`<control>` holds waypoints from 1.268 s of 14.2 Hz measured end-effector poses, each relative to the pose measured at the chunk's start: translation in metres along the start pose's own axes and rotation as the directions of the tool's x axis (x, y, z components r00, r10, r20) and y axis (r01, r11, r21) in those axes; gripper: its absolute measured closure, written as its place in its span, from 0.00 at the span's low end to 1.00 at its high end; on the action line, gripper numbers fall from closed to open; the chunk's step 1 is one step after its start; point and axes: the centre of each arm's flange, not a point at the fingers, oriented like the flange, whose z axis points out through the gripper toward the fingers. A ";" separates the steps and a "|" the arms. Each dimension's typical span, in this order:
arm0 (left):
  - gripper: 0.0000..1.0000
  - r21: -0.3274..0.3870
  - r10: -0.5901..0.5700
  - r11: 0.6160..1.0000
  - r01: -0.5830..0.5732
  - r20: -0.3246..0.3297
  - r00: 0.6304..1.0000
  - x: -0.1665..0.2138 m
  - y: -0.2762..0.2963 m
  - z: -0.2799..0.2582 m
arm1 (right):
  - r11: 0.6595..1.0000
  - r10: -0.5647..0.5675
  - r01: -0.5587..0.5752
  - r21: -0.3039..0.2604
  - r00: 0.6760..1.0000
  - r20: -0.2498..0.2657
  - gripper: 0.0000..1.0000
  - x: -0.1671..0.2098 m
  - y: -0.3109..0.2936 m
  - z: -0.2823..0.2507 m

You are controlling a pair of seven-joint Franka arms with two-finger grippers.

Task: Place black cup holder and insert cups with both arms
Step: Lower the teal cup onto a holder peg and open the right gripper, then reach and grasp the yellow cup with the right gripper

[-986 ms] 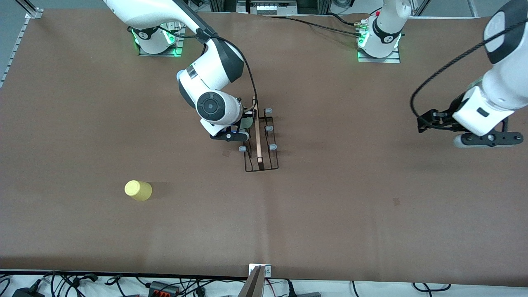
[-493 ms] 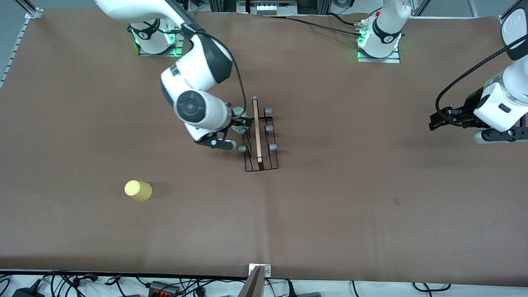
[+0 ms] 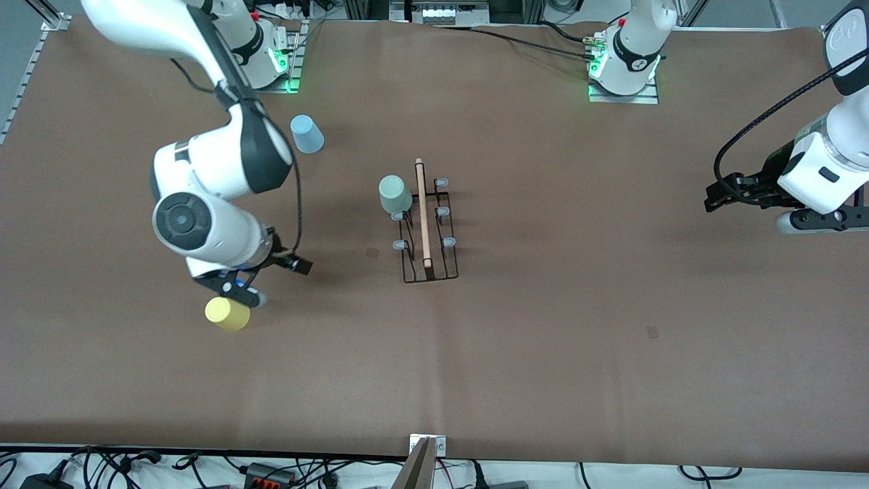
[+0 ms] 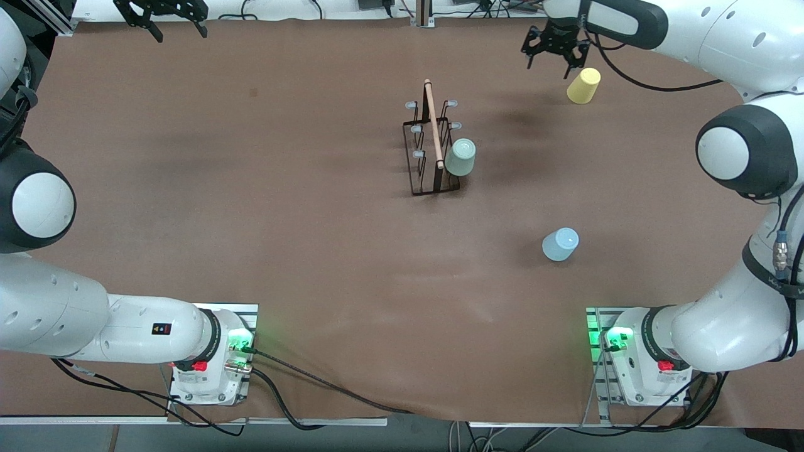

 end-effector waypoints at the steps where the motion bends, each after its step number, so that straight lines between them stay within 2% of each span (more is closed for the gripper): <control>1: 0.00 0.000 0.001 1.000 -0.001 0.002 1.000 0.000 -0.001 0.000 | 1.000 -0.023 0.023 0.009 1.000 -0.010 0.00 0.018 0.015 0.008; 5: 0.00 0.000 0.003 1.000 -0.003 0.004 1.000 0.000 -0.002 -0.001 | 0.985 -0.170 0.171 0.021 0.985 -0.016 0.00 0.076 0.078 0.042; 9: 0.00 0.000 0.004 1.000 -0.004 0.005 1.000 0.000 -0.002 -0.001 | 0.941 -0.336 0.337 0.030 0.941 -0.041 0.00 0.110 0.115 0.077; 13: 0.00 0.001 0.007 1.000 -0.007 0.005 1.000 0.000 -0.001 -0.001 | 0.890 -0.453 0.455 0.027 0.889 -0.062 0.00 0.123 0.120 0.109; 18: 0.00 0.001 0.009 1.000 -0.009 0.006 1.000 0.000 0.000 -0.001 | 0.876 -0.480 0.482 0.026 0.875 -0.064 0.00 0.124 0.119 0.115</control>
